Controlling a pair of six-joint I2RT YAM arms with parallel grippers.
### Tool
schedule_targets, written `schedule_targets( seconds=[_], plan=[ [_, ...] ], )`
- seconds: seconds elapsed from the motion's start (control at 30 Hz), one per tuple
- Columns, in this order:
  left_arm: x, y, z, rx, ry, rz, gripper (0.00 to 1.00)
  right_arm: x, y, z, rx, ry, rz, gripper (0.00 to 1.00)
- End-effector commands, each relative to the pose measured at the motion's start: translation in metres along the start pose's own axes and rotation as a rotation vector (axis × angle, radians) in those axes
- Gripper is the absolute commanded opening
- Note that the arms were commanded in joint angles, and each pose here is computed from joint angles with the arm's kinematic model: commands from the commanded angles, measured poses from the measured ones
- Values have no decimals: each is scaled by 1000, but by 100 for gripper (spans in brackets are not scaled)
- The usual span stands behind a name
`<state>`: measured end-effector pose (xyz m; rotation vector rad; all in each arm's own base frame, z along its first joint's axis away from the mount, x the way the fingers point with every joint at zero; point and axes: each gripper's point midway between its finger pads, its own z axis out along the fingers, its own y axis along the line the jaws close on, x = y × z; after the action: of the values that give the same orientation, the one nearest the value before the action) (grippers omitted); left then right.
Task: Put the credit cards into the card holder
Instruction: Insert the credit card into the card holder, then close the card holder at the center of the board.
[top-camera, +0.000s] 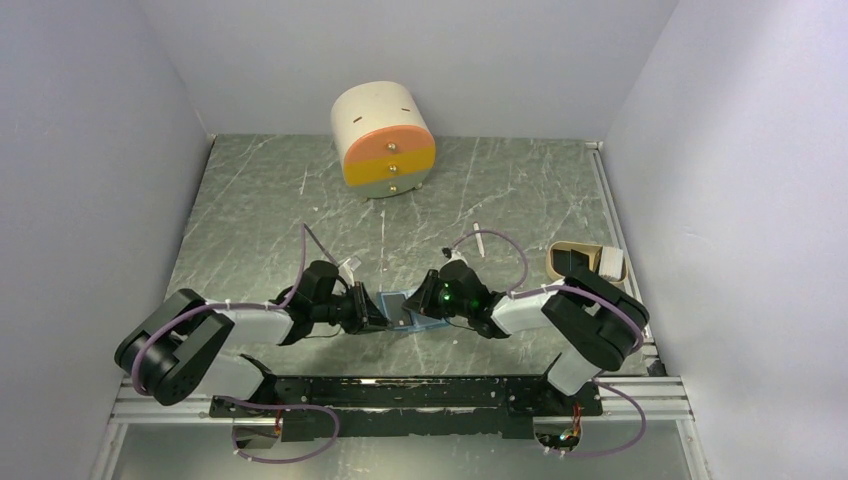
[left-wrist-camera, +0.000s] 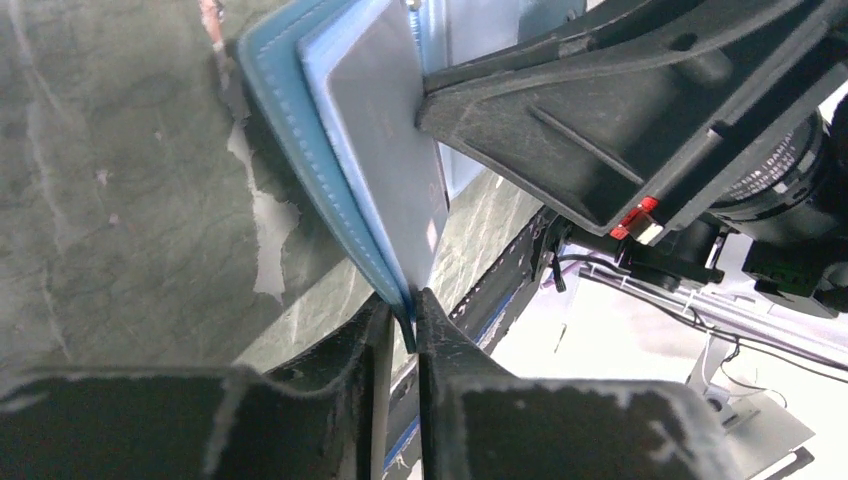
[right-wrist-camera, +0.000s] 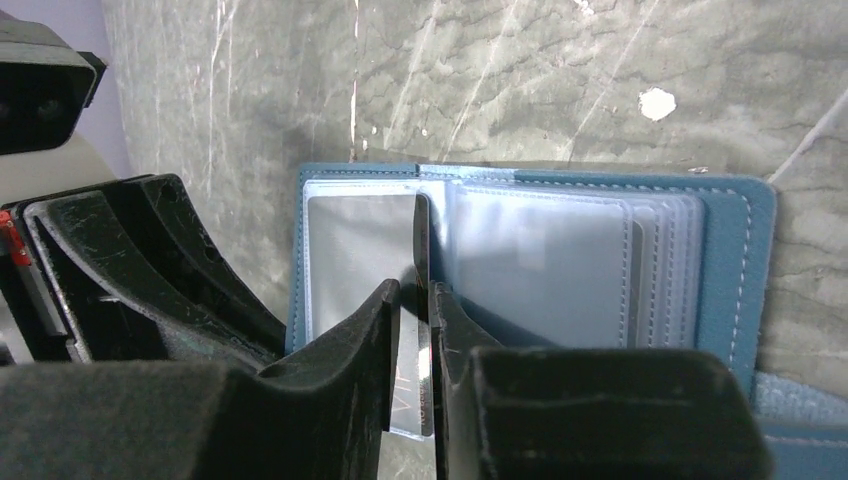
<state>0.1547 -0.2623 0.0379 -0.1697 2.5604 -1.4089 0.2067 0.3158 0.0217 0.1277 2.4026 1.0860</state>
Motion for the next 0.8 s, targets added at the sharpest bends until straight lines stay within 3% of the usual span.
schedule_targets(
  seconds=[0.0,0.13,0.27,0.53,0.77],
  plan=[
    [-10,-8,0,2,-39,31,14,7,1,-8,20,37,-47,23],
    [-11,0,-2,-65,-43,27,9,-8,-4,-22,101,6,-142,38],
    [-12,3,-5,-109,-34,30,9,-28,-6,-42,190,-43,-226,43],
    [-11,6,-13,-148,-50,25,9,-50,-30,-71,446,-53,-323,39],
    [-15,3,-15,-155,-69,33,9,-52,-28,-64,458,-36,-347,35]
  ],
)
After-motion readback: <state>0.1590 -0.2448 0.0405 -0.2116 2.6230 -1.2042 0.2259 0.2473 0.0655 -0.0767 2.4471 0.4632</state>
